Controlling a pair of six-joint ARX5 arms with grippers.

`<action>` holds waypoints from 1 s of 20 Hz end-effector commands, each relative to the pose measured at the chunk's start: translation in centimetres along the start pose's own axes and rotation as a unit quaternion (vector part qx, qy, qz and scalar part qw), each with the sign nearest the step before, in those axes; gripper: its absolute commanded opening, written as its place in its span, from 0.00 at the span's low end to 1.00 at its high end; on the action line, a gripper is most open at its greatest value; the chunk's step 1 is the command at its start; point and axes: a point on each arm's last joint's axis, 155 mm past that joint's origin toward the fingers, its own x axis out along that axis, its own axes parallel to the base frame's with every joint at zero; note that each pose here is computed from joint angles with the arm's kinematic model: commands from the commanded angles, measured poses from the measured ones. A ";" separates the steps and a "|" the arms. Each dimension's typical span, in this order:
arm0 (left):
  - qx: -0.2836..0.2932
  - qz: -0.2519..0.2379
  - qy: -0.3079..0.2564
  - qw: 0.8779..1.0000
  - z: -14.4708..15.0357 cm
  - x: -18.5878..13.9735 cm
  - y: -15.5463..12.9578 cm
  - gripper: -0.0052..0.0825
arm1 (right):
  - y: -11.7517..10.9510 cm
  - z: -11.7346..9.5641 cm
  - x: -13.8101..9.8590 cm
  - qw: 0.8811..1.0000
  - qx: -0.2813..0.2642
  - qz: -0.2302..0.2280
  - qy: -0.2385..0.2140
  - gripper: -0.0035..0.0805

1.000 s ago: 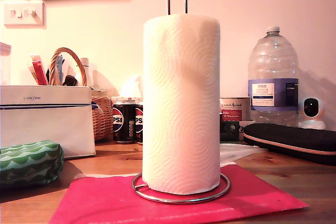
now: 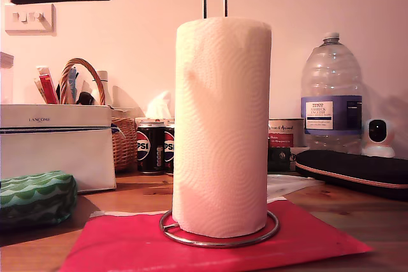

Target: Insert the paper towel roll into the metallic stand.

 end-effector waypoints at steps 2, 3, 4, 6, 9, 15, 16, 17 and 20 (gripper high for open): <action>-0.002 0.018 0.000 1.000 -0.4 -0.3 1.8 0.03 | 0.0 -2.2 0.7 1.000 0.002 -0.002 -0.010 0.03; -0.003 0.022 -0.001 1.000 -0.4 -0.5 2.3 0.03 | -0.3 -2.7 0.7 1.000 0.007 -0.006 -0.021 0.03; -0.004 0.025 -0.001 1.000 -0.4 -0.6 2.8 0.03 | -0.9 -3.1 0.6 0.999 0.015 -0.013 -0.036 0.03; -0.007 0.034 -0.001 0.999 -0.4 -0.9 3.8 0.03 | -2.4 -4.3 0.8 0.998 0.025 -0.033 -0.054 0.03; -0.010 0.059 -0.002 0.998 -0.3 -1.3 5.4 0.03 | -5.2 -7.0 1.5 0.996 0.035 -0.072 -0.050 0.03; -0.016 0.077 -0.001 0.997 -0.4 -1.7 6.6 0.03 | -8.2 -10.0 3.0 0.994 0.052 -0.061 -0.071 0.03; -0.017 0.081 0.000 0.997 -0.5 -1.8 6.9 0.03 | -8.8 -10.7 3.2 0.994 0.060 -0.063 -0.072 0.03; -0.018 0.085 0.002 0.996 -0.6 -1.8 7.1 0.03 | -9.6 -11.5 3.2 0.992 0.070 -0.070 -0.075 0.03; -0.021 0.100 0.006 0.995 -0.9 -2.2 8.0 0.03 | -10.5 -13.2 3.1 0.989 0.080 -0.070 -0.103 0.03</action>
